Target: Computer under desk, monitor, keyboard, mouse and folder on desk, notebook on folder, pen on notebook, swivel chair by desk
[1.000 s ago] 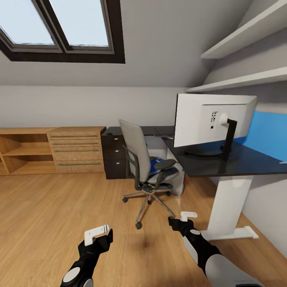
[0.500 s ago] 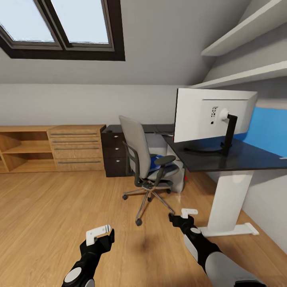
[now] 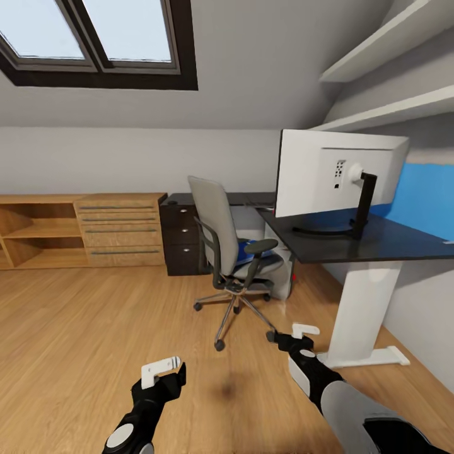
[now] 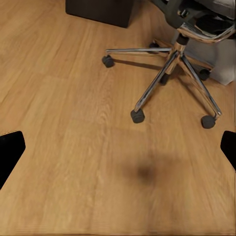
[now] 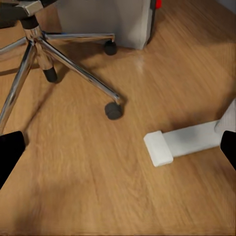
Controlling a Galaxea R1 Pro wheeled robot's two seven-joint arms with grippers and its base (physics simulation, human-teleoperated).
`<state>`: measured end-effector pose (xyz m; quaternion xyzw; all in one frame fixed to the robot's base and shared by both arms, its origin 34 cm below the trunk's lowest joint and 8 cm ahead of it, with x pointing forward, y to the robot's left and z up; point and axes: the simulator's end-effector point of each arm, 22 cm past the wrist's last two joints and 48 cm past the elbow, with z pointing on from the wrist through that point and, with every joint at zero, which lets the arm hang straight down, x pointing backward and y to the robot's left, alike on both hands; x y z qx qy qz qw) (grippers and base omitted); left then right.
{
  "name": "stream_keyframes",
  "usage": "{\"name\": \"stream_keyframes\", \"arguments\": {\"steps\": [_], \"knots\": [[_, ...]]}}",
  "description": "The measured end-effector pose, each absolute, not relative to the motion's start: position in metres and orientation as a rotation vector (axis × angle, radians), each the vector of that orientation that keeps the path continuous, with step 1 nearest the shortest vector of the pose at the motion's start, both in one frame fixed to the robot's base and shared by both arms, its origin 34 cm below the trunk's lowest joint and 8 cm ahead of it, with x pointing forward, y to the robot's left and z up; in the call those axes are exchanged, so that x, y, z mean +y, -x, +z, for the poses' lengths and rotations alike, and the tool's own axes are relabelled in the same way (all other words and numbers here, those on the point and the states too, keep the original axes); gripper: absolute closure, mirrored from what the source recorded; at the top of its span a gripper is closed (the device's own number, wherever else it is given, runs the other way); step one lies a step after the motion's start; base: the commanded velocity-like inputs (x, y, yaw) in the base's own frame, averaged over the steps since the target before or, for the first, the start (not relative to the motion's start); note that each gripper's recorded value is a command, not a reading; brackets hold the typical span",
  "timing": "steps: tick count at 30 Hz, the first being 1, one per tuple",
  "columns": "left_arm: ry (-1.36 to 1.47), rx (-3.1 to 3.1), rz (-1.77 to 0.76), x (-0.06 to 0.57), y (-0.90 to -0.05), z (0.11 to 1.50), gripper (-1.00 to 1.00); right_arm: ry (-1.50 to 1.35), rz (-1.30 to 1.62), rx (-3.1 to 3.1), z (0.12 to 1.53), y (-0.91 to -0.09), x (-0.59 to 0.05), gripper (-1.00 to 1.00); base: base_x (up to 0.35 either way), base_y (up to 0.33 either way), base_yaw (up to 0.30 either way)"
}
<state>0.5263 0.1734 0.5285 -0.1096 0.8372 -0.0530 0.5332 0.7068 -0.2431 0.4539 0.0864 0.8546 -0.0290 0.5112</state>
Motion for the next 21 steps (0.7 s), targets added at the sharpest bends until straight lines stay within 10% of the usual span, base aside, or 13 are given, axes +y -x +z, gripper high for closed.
{"name": "stream_keyframes", "arguments": {"steps": [21], "knots": [[0.213,2.066,-0.154,0.150,-0.524,0.500,-1.00,-0.275,-0.050,2.134,0.499,-0.764,-0.277,-1.00,0.000,0.000,0.000]]}}
